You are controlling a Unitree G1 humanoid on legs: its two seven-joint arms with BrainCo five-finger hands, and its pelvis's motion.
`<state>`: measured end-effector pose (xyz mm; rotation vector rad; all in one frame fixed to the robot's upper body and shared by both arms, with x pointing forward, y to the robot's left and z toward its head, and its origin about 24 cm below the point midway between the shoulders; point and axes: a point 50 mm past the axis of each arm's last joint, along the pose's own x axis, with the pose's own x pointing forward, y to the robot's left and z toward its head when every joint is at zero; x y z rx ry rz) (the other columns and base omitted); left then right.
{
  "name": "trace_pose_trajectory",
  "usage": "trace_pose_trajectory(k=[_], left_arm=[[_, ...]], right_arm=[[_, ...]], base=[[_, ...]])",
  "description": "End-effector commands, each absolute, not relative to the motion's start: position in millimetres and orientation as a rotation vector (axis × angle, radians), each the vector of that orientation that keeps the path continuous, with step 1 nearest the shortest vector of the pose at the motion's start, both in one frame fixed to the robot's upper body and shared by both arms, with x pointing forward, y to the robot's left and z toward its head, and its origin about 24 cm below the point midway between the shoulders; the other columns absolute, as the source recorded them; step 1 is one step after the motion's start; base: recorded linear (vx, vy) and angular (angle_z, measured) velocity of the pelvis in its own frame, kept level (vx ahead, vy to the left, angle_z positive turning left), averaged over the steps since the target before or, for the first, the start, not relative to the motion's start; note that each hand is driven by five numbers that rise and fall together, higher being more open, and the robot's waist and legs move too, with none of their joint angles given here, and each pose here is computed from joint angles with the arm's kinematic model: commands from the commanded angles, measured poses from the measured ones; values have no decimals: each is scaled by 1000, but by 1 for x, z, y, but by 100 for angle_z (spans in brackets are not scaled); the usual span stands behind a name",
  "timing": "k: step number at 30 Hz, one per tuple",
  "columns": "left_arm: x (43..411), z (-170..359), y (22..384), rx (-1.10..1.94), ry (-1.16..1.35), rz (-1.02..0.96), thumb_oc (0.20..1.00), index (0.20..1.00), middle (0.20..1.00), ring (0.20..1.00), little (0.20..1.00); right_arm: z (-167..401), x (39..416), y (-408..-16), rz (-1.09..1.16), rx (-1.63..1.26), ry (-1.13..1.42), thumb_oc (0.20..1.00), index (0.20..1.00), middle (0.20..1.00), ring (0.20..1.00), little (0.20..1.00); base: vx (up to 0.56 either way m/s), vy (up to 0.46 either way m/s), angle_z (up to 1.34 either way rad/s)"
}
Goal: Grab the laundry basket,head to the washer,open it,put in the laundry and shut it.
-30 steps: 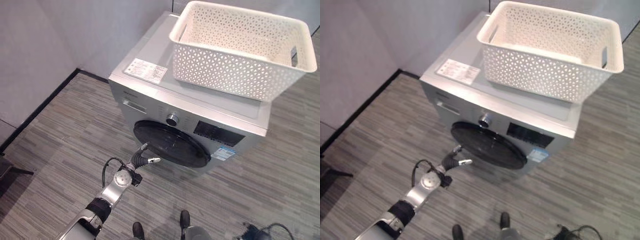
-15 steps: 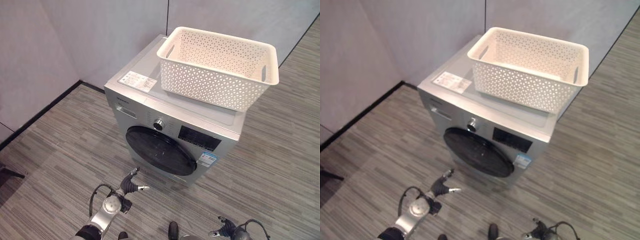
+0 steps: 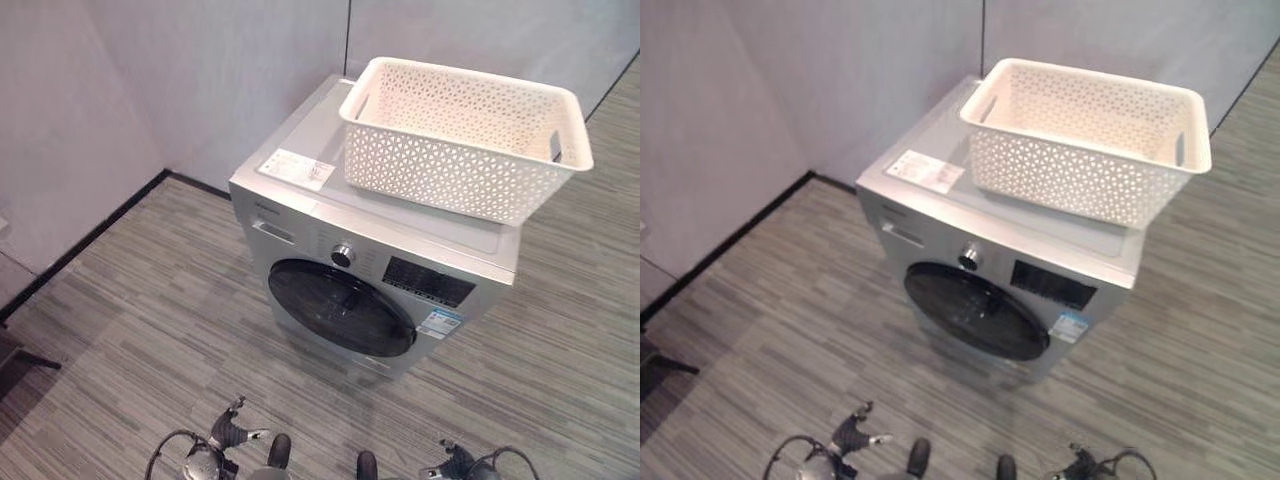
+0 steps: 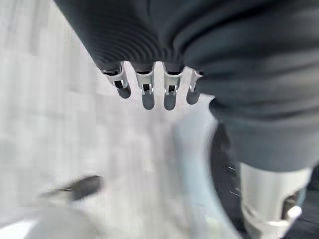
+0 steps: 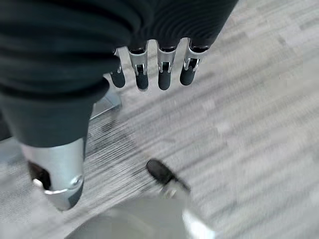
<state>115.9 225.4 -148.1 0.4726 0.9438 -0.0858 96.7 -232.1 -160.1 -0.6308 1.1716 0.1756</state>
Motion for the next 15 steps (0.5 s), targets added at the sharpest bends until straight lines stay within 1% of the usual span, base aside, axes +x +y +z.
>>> trace_pose_trajectory(k=[1, 3, 6, 7, 12, 15], left_arm=[[126, -147, 224, 472, 927, -66, 1000, 1000, 1000, 1000, 1000], [111, -153, 222, 442, 993, -45, 1000, 1000, 1000, 1000, 1000], [111, -153, 222, 442, 993, -45, 1000, 1000, 1000, 1000, 1000], [101, -158, 216, 411, 1027, -44, 1000, 1000, 1000, 1000, 1000], [100, -159, 211, 387, 1031, -51, 1000, 1000, 1000, 1000, 1000], [103, -159, 207, 367, 1022, -53, 1000, 1000, 1000, 1000, 1000]], right_arm=[[-162, 82, -242, 126, -605, 1240, 1000, 1000, 1000, 1000, 1000], [-165, 74, -236, 81, -534, 1269, 1000, 1000, 1000, 1000, 1000], [-165, 74, -236, 81, -534, 1269, 1000, 1000, 1000, 1000, 1000], [-167, 66, -233, 77, -499, 1297, 1000, 1000, 1000, 1000, 1000], [-169, 58, -231, 97, -499, 1334, 1000, 1000, 1000, 1000, 1000], [-170, 57, -229, 110, -508, 1341, 1000, 1000, 1000, 1000, 1000]], base=[[4, 99, -20], [12, 124, -34], [-5, 40, -34], [-40, 77, -21], [-28, 37, -39], [-4, 0, -9]])
